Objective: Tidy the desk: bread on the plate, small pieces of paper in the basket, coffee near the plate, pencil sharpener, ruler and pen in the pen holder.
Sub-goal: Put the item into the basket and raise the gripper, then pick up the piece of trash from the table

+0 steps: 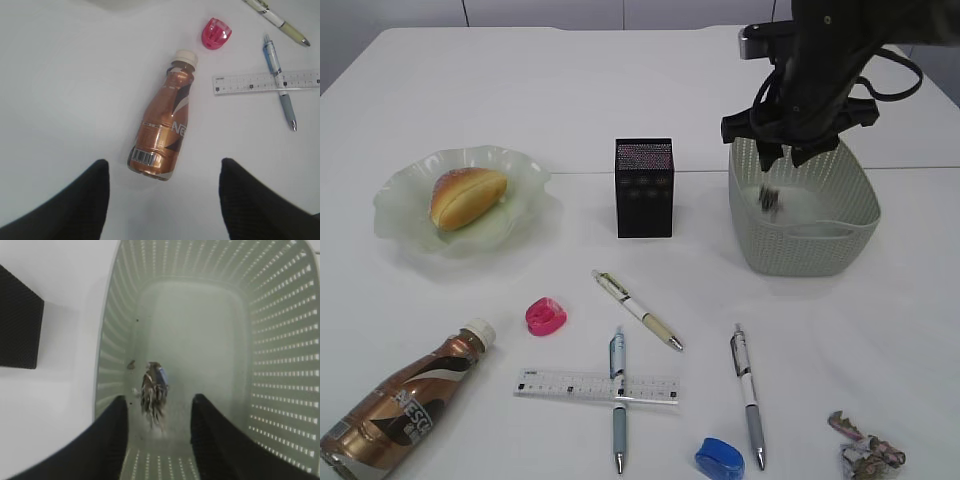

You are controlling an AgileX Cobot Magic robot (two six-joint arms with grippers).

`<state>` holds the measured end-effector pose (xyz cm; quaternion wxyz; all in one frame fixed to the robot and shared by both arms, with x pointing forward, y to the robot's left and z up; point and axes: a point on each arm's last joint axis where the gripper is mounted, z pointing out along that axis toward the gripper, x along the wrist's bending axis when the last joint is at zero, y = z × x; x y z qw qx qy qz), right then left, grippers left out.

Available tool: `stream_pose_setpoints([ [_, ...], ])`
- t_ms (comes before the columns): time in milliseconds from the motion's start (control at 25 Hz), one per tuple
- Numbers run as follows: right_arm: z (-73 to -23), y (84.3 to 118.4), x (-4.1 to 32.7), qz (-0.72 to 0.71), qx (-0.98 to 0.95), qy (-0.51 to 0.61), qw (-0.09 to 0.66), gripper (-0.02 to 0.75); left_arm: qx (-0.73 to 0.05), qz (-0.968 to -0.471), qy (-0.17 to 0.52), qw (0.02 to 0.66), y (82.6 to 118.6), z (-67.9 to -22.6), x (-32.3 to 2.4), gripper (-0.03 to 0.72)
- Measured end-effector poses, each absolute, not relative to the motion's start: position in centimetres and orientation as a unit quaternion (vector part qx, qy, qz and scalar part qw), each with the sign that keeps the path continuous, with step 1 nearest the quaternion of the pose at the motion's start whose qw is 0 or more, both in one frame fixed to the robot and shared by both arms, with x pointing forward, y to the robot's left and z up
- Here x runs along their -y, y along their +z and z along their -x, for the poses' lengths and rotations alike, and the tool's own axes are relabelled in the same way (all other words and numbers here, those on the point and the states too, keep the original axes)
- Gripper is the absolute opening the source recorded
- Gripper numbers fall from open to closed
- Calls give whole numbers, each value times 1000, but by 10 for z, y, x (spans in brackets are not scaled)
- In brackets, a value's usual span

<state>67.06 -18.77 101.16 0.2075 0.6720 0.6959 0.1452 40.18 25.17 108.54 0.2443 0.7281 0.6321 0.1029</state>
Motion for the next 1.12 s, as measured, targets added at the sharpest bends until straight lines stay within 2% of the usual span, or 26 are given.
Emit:
stream_pose_setpoints([
  [80,-672,1013,188,-672,-695,145,209,432,-632,-728,103,244,1085,-402,-252,505],
  [200,-672,1022,189,-677,-692,138,210,482,-632,-728,103,244,1085,-402,-252,505],
  [320,-668,1031,191,-683,-695,111,198,486,-632,-728,103,244,1085,-402,-252,505],
  [480,-649,1040,193,-677,-720,58,143,486,-632,-728,103,244,1085,-402,-252,505],
  [760,-629,1053,190,-654,-746,72,102,479,-632,-728,104,245,1085,-402,-252,506],
  [1120,-560,1057,209,-635,-767,41,77,479,-632,-728,104,246,1086,-402,-252,506],
])
